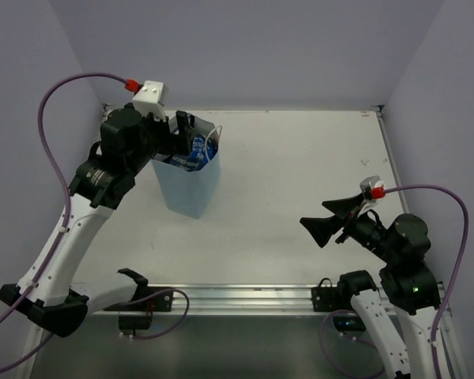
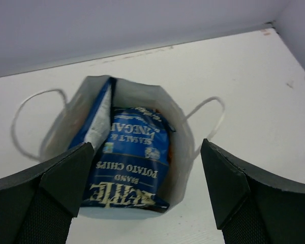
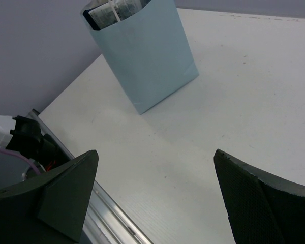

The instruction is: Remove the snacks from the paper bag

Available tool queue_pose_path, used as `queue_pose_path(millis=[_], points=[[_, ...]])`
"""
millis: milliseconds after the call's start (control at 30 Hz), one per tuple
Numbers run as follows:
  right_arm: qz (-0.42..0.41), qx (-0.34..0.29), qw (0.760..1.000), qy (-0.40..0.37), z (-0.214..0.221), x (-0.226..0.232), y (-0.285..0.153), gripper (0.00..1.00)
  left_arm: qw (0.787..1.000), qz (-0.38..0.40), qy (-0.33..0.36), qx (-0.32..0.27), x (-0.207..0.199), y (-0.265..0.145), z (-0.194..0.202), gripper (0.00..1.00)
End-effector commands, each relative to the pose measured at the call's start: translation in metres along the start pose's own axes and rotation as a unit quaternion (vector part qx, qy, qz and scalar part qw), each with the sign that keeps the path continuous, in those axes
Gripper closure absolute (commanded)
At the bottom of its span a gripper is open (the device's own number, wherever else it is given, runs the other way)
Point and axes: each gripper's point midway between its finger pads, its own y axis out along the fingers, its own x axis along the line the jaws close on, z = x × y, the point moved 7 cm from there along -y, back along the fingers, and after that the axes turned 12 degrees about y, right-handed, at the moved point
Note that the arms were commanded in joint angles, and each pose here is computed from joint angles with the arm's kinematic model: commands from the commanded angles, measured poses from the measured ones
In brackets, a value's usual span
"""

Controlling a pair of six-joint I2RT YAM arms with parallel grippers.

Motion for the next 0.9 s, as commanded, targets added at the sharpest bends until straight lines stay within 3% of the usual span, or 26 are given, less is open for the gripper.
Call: queue_pose_path(millis=[0, 100, 167, 300, 600, 867], points=[[-0.003, -0.019, 1.000, -0.024, -0.009, 0.008, -0.008, 0.01, 0.987, -0.162, 0.013, 0.017, 0.039, -0.034, -0.001, 0.05], [-0.007, -0.015, 1.000, -0.023, -0.008, 0.008, -0.007, 0.01, 0.977, -0.204, 0.013, 0.068, 0.061, -0.031, 0.022, 0.06], [-0.009, -0.016, 1.000, -0.024, -0.009, 0.009, -0.007, 0.01, 0.972, -0.219, -0.010, 0.082, 0.085, -0.026, 0.042, 0.09], [-0.012, -0.014, 1.000, -0.024, -0.008, 0.009, -0.007, 0.01, 0.973, -0.209, -0.018, 0.091, 0.095, -0.009, 0.061, 0.17], [-0.017, -0.010, 1.000, -0.021, -0.004, 0.007, -0.005, 0.01, 0.975, -0.208, -0.018, 0.076, 0.117, 0.027, 0.073, 0.46], [-0.022, -0.005, 1.000, -0.018, -0.004, 0.007, -0.002, 0.01, 0.981, -0.179, -0.016, 0.078, 0.119, 0.051, 0.079, 0.58]])
